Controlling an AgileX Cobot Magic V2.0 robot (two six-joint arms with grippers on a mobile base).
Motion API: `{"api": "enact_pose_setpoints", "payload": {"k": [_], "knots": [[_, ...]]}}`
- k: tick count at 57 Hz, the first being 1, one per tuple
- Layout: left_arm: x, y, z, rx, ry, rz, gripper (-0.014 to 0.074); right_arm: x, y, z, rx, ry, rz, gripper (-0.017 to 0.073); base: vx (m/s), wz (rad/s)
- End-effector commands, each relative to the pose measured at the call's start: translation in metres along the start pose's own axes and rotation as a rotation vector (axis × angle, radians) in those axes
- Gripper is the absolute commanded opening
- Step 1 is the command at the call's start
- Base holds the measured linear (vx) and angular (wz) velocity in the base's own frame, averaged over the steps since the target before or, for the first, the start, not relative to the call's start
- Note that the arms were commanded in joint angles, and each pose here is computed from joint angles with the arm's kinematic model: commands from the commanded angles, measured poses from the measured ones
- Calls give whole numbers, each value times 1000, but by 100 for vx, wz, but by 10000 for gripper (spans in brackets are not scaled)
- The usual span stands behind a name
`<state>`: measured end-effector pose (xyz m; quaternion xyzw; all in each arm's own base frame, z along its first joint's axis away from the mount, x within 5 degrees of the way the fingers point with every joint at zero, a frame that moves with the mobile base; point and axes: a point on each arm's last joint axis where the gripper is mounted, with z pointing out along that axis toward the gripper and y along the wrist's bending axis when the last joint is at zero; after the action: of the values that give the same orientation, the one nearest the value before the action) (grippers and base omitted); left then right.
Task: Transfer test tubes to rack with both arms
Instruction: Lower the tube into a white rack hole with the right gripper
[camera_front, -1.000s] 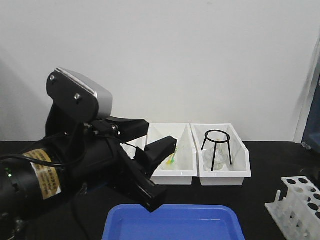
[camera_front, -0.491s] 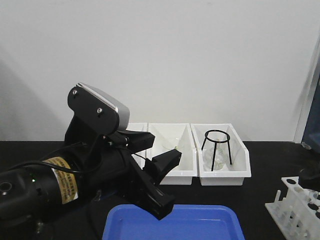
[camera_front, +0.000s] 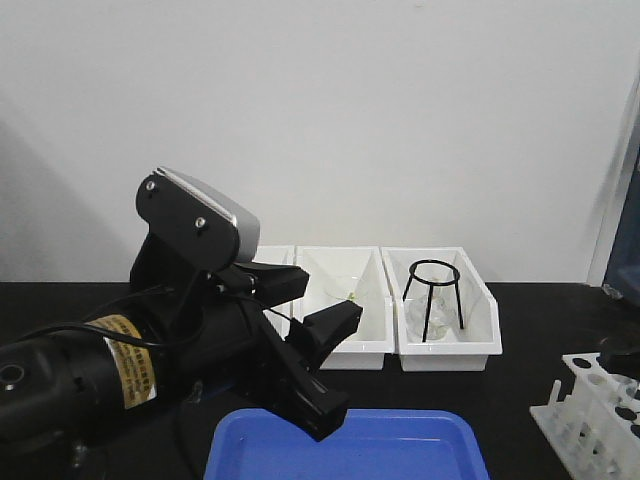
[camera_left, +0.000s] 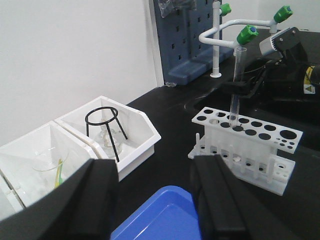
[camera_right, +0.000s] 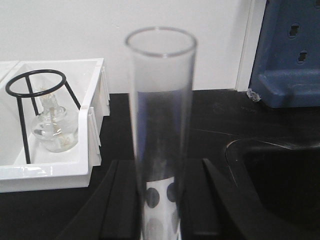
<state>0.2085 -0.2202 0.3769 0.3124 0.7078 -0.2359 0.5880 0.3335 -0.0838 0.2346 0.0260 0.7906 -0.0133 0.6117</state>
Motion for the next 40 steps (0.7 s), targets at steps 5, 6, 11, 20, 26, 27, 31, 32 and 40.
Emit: {"api": "enact_pose_setpoints", "payload": {"k": [5, 6, 11, 20, 26, 27, 31, 32, 40], "knots": [[-23, -3, -11, 23, -127, -8, 450, -31, 3, -11, -26, -142, -28, -6, 0, 0], [-23, -3, -11, 23, -127, -8, 450, -33, 4, -12, -27, -151, -31, -6, 0, 0], [-23, -3, -11, 23, -127, -8, 450, -40, 4, -18, -26, -181, -38, -6, 0, 0], [-23, -3, -11, 23, -127, -8, 450, -48, 4, -26, -12, -190, -47, -6, 0, 0], [-23, -3, -11, 23, -127, -8, 450, -46, 3, -27, 5, -155, -44, -6, 0, 0], [-23, -3, -11, 23, -127, -8, 450, -46, 3, -27, 6, -151, -46, -6, 0, 0], [-23, -3, -11, 23, -127, -8, 450, -44, 3, -27, 1, -140, -59, -6, 0, 0], [-23, -3, -11, 23, -127, -8, 450, -44, 4, -27, -4, -142, -62, -6, 0, 0], [-23, -3, -11, 23, -127, -8, 450, -29, 9, -32, -39, -155, -39, -6, 0, 0]]}}
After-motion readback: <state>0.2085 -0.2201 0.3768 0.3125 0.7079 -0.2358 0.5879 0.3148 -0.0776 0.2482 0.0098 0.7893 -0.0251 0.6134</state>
